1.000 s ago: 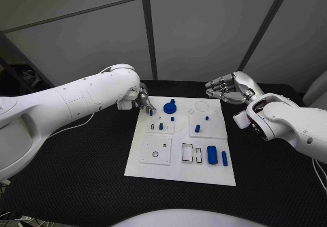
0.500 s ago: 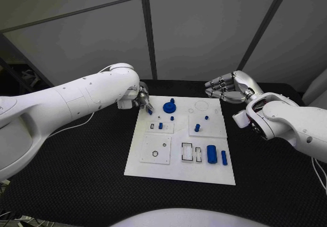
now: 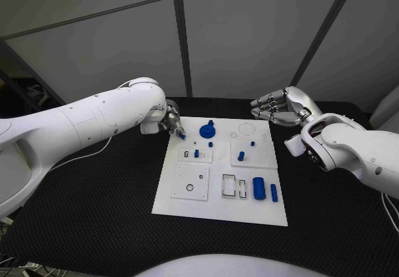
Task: Assemble the parts on the task board
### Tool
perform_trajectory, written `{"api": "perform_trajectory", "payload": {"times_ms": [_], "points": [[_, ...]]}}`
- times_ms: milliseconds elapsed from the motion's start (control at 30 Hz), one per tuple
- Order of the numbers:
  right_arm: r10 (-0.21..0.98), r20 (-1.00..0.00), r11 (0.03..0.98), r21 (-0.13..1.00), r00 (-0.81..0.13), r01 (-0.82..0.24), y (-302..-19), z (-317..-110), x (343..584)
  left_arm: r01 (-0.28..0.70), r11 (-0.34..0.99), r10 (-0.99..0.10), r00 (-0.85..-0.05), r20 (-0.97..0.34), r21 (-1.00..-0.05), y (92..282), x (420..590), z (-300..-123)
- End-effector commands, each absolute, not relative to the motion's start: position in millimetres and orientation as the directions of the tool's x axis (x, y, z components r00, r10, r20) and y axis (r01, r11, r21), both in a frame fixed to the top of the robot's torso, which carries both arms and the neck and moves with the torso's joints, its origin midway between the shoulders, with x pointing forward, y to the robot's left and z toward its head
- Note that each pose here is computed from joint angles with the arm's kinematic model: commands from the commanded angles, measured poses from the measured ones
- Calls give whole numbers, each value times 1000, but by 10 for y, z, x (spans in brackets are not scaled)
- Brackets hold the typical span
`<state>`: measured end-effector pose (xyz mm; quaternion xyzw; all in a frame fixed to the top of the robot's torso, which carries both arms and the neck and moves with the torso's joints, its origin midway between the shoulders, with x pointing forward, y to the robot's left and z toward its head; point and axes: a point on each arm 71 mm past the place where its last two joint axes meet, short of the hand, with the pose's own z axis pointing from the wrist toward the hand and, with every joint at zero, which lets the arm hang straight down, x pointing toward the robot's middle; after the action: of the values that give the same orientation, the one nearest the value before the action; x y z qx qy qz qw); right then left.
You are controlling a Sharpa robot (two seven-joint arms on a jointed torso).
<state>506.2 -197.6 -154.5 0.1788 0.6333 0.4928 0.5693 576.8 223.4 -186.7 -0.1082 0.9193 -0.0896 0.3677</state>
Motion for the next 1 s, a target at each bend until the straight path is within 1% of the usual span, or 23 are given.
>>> {"api": "perform_trajectory", "payload": {"times_ms": [33, 233, 500, 600, 767, 1000], "points": [[787, -543, 446, 829, -292, -338, -1974, -1532, 5063, -145, 935, -331, -685, -649, -324, 2225, 5731, -1830], [788, -544, 448, 828, -290, -337, -1985, -1532, 5064, -151, 911, -378, -675, -633, -383, 2244, 5598, -1793], [788, -544, 449, 828, -288, -336, -1995, -1533, 5066, -135, 899, -394, -664, -635, -416, 2238, 5401, -1778], [788, -544, 449, 828, -288, -336, -1996, -1533, 5068, -120, 904, -381, -658, -650, -409, 2225, 5335, -1797], [788, -545, 449, 828, -288, -336, -1995, -1534, 5069, -94, 922, -339, -664, -666, -375, 2198, 5232, -1888], [788, -545, 450, 828, -288, -336, -2000, -1535, 5070, -71, 938, -297, -666, -684, -338, 2171, 5161, -1972]]}}
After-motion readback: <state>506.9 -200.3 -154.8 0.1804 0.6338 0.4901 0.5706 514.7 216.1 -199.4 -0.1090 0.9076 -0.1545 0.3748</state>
